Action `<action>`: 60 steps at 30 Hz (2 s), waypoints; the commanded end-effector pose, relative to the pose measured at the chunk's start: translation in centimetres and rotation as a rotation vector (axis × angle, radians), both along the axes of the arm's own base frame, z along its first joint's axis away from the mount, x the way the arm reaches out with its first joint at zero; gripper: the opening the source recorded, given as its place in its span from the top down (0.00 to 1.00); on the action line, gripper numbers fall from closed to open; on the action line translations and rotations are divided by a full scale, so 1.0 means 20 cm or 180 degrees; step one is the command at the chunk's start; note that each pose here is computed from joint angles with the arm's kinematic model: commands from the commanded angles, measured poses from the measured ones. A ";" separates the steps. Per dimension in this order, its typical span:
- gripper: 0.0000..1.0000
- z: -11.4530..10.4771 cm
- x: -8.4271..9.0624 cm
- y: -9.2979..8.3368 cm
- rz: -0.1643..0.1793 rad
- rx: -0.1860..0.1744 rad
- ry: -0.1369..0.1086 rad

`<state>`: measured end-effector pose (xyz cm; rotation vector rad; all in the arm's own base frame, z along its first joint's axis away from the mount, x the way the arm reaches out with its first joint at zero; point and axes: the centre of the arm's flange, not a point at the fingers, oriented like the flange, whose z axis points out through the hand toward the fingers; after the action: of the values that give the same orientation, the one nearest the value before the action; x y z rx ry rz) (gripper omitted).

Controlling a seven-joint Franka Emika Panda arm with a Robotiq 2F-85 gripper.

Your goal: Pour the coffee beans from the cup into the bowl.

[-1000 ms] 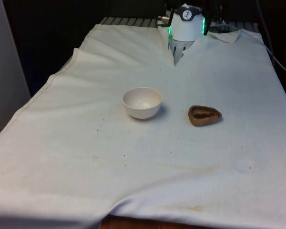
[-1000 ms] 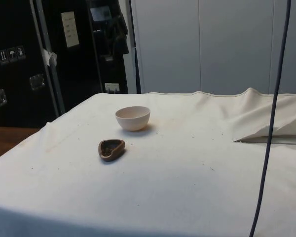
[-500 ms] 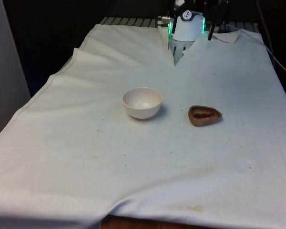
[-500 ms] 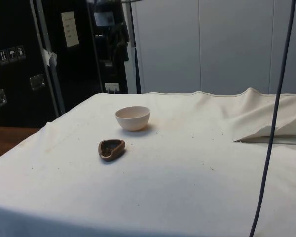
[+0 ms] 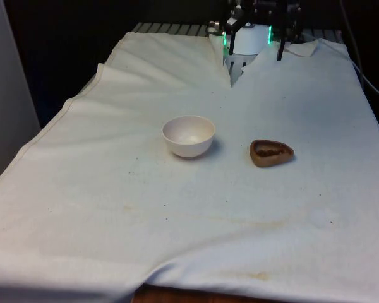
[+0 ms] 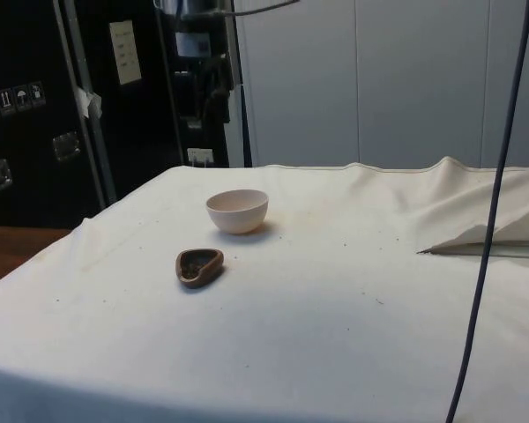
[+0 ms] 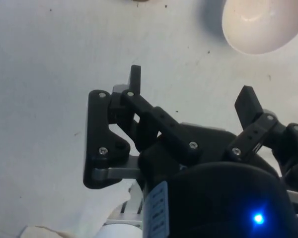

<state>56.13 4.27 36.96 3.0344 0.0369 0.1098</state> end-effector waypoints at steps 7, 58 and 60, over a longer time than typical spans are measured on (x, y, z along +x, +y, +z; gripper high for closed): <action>0.00 -0.12 0.02 -0.04 0.0047 0.0128 0.0005; 0.00 -0.80 0.14 -0.03 0.0110 0.0241 -0.0156; 0.00 -0.80 0.14 -0.03 0.0108 0.0243 -0.0158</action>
<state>58.82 3.70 21.01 3.1025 0.0799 0.1801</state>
